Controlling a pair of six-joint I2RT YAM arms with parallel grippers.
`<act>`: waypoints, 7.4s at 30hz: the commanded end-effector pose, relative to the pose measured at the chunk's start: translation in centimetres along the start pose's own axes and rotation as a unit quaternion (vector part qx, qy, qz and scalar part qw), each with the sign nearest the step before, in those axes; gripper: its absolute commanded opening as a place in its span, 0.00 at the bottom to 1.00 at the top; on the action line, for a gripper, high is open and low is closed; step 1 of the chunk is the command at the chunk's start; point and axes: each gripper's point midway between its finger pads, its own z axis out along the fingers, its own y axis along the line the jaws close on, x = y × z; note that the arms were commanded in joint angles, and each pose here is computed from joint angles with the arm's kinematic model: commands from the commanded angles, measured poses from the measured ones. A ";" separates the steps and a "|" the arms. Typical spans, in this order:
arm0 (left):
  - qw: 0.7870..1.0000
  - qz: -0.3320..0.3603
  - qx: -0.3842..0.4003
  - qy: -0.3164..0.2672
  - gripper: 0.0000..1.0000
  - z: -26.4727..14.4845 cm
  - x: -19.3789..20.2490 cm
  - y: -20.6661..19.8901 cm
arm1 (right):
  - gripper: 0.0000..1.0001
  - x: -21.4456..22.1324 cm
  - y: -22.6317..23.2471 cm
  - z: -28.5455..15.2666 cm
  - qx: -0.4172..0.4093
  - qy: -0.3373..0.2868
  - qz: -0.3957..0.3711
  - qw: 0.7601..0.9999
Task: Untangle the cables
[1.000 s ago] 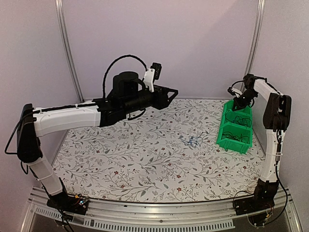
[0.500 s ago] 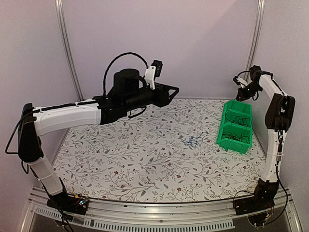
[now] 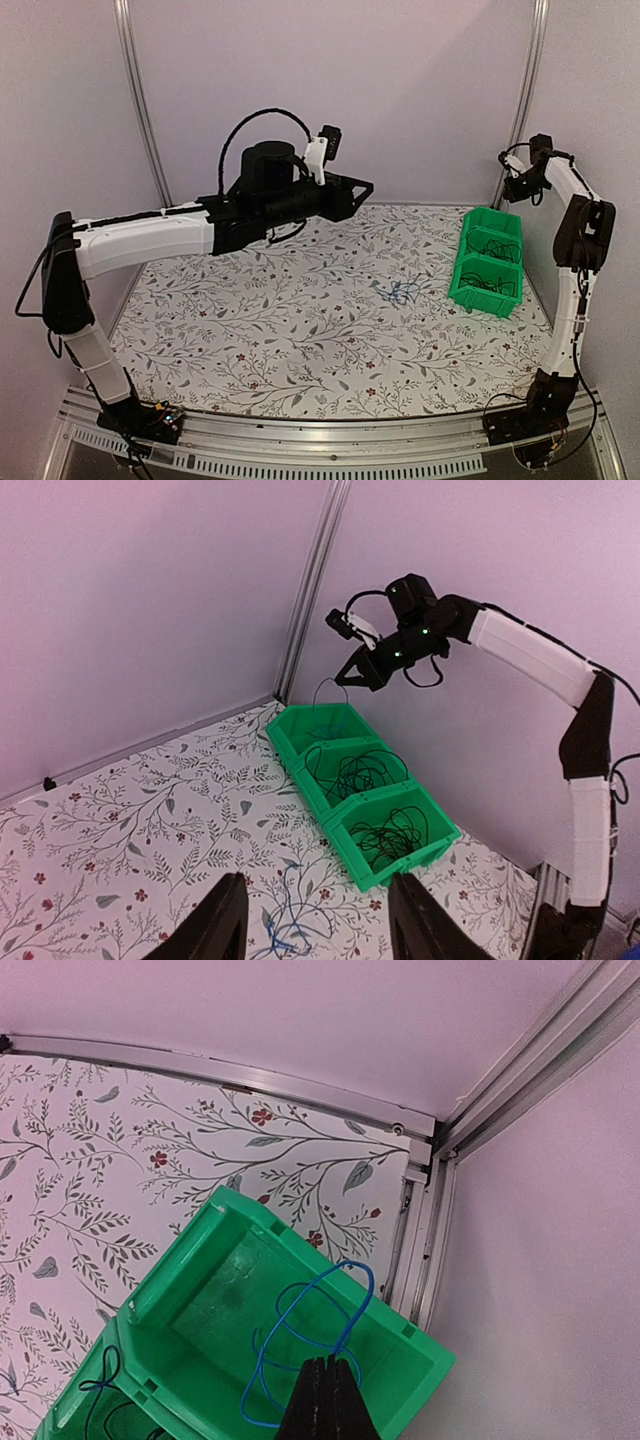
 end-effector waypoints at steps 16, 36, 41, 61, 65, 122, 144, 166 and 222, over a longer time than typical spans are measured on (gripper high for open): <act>1.000 0.002 -0.006 0.013 0.51 0.9 0.5 0.7 | 0.19 6.9 1.8 2.9 -0.043 0.095 0.019 0.994; 0.974 -0.083 -0.077 0.197 0.44 1.8 15.8 7.6 | 0.54 6.3 31.0 -11.2 -0.323 -0.037 -0.294 0.899; 0.960 -0.140 -0.135 0.204 0.45 -0.3 17.6 10.7 | 0.52 11.1 39.0 -11.5 -0.374 -0.018 -0.371 0.850; 0.945 -0.179 -0.194 0.192 0.45 -5.0 18.3 12.5 | 0.47 14.3 43.3 -2.1 -0.334 0.068 -0.345 0.875; 0.946 -0.177 -0.192 0.193 0.45 -4.8 18.3 12.5 | 0.27 14.0 43.5 -1.1 -0.328 0.070 -0.336 0.880; 0.965 -0.136 -0.223 -0.017 0.25 2.1 12.7 19.4 | 0.00 -0.3 45.4 -29.2 -0.513 -0.111 -0.331 0.784; 0.943 -0.214 -0.250 0.040 0.32 -4.3 15.4 22.8 | 0.00 -5.8 35.5 -25.5 -0.357 -0.161 -0.277 0.878; 0.965 -0.175 -0.176 0.088 0.34 -3.6 13.3 16.2 | 0.00 -8.0 8.7 -11.8 -0.031 -0.147 -0.147 0.978; 0.959 -0.194 -0.168 0.116 0.35 -2.7 14.3 15.4 | 0.00 -5.4 3.2 -4.6 0.000 -0.118 -0.089 0.989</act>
